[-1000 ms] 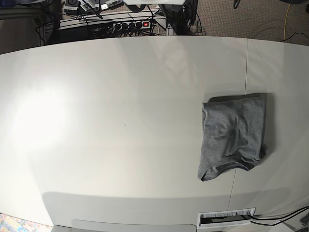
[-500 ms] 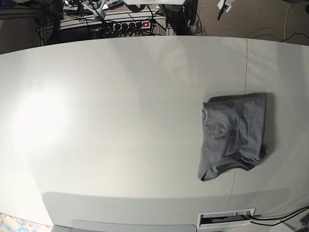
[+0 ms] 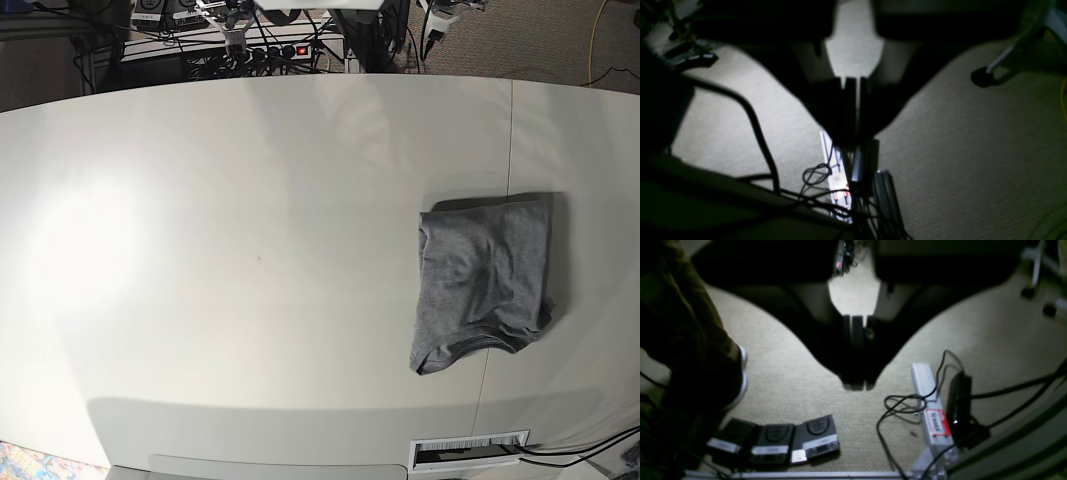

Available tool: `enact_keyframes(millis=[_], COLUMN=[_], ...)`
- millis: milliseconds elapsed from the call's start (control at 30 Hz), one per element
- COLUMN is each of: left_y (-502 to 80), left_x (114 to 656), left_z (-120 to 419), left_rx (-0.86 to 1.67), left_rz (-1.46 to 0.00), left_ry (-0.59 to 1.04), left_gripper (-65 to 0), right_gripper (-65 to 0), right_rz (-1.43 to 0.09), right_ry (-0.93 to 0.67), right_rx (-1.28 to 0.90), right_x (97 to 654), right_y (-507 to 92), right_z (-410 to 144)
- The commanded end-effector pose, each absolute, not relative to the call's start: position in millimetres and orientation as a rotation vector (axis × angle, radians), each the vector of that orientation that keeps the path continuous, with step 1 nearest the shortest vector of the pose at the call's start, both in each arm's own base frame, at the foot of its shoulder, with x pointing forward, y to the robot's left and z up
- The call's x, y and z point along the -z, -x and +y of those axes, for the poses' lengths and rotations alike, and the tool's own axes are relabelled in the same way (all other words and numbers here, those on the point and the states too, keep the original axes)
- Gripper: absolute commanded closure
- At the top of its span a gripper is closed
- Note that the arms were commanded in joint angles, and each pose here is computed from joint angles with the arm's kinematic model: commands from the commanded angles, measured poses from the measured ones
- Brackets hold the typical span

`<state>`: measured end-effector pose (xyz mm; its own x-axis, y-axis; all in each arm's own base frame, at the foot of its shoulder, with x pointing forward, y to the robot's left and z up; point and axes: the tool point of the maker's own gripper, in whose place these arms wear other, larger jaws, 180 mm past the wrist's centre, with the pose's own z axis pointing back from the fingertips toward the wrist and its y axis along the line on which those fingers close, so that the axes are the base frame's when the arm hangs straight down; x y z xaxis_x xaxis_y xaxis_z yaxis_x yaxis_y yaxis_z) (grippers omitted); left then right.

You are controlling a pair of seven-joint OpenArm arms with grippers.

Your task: Fold the T-shirt properly

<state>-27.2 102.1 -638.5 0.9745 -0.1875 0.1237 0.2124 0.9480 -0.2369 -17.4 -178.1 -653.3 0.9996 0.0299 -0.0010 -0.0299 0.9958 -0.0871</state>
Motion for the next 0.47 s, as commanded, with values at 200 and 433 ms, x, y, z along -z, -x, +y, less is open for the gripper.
enact_keyframes(millis=[200, 433], left_y=[22.9, 19.4], left_x=[640.2, 640.1], left_z=[79.5, 76.5], left_rx=[0.165, 0.163], left_rz=[-0.133, -0.137], left_ry=[0.231, 0.235], left_gripper=[0.0, 0.0], right_gripper=[0.0, 0.0], right_rz=[-0.002, -0.009], right_ry=[0.102, 0.088], right_rx=[0.054, 0.057], right_x=[653.0, 653.8], right_y=[13.5, 11.3], right_z=[-182.0, -173.0])
